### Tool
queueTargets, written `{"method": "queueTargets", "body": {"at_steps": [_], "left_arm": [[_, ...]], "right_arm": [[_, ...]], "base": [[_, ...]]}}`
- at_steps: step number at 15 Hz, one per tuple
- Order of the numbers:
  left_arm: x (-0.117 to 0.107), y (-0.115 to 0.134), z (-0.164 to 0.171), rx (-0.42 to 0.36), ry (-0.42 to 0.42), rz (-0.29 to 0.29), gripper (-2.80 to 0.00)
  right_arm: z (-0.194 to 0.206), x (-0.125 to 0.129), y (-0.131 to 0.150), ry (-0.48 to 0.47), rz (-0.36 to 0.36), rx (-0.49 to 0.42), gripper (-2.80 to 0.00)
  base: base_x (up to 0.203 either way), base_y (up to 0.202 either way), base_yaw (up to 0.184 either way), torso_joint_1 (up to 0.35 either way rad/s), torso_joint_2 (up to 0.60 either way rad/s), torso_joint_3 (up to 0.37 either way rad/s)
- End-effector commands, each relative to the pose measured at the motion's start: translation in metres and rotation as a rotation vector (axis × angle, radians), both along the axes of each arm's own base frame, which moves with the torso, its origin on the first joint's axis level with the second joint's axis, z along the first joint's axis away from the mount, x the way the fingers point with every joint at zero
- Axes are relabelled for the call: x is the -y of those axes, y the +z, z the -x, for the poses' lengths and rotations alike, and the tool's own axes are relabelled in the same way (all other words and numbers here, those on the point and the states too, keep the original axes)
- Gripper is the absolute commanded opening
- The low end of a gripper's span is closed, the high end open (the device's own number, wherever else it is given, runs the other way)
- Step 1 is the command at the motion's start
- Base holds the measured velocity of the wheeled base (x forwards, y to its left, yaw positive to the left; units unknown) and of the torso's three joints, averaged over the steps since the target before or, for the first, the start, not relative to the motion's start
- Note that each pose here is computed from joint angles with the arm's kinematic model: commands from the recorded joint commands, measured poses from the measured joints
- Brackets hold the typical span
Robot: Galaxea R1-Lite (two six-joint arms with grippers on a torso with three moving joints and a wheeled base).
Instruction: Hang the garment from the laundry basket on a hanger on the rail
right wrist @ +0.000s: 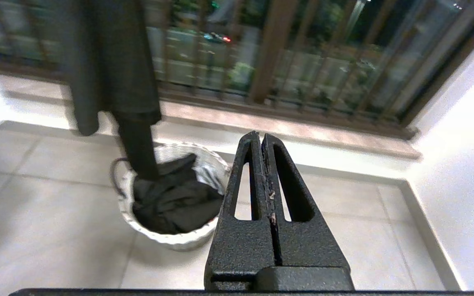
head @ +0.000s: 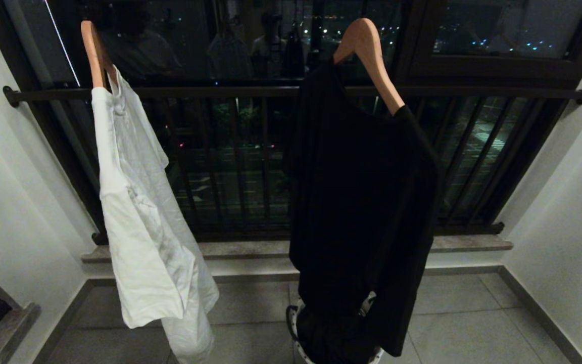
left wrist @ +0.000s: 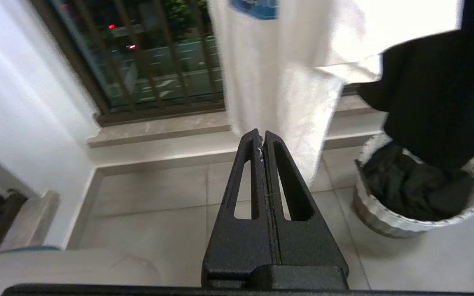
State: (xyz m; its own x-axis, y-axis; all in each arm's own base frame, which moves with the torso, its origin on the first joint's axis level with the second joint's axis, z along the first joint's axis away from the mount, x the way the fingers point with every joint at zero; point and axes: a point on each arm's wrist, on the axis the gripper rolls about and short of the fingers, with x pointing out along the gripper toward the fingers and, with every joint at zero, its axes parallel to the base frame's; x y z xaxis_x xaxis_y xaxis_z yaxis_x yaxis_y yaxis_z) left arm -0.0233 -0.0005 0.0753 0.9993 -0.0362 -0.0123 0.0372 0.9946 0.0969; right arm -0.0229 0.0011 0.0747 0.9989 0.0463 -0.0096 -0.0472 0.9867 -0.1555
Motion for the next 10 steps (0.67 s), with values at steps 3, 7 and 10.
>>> {"method": "queueTargets", "body": {"at_steps": [3,7,10], "left_arm": [[0.0000,-0.0001,0.0001,0.002,0.001,-0.002,-2.80],[0.0000,-0.0001,0.0001,0.001,0.001,-0.001,-2.80],[0.0000,-0.0001,0.0001,0.002,0.001,-0.002,-2.80]], "right_arm": [[-0.0001,0.0000,0.0001,0.001,0.001,-0.001,-2.80],[-0.0001,0.0000,0.0001,0.001,0.003,0.000,-2.80],[0.0000,0.0000,0.0001,0.001,0.001,0.000,-2.80]], "base": [[0.000,0.000,0.000,0.000,0.00,0.000],[0.000,0.000,0.000,0.000,0.00,0.000],[0.000,0.000,0.000,0.000,0.00,0.000]]}}
